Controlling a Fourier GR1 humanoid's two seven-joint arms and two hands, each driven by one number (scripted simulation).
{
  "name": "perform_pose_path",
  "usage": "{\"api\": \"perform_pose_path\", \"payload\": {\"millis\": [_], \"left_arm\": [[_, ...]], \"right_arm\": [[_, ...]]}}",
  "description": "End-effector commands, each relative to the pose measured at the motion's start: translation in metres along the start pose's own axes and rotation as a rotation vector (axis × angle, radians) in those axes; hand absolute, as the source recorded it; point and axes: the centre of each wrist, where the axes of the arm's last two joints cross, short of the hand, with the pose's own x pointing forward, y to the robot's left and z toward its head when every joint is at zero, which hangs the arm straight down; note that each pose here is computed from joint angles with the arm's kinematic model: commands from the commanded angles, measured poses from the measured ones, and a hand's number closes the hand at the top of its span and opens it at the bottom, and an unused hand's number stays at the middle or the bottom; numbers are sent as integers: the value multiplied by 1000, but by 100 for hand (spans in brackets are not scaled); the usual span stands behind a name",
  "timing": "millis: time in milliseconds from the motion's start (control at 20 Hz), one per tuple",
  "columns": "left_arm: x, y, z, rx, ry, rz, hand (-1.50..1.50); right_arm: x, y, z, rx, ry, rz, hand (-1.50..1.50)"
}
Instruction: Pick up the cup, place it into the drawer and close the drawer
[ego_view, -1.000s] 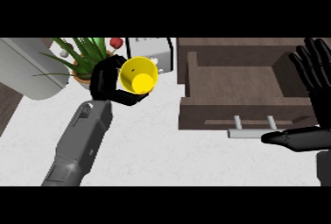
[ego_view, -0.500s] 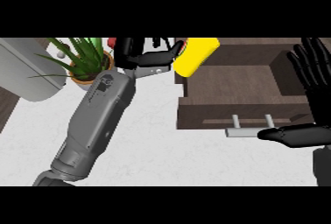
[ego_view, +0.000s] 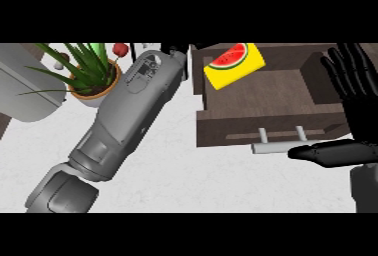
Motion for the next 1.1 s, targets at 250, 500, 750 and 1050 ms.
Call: {"api": "perform_pose_path", "payload": {"millis": [250,500,750,1050], "left_arm": [[-28,-9,7,-44,195,-132,150],[-40,-7,12,-136,265,-201,150],[-49,-8,21,-161,269,-187,-150],[-53,-6,28,-86,204,-9,-150]], "right_arm": [[-6,10,-5,44,-28,-25,-150],[10,7,-18,98,-49,-25,-150],[5,14,-25,114,-72,-46,-150],[3,43,-33,331,-95,-173,-150]]}}
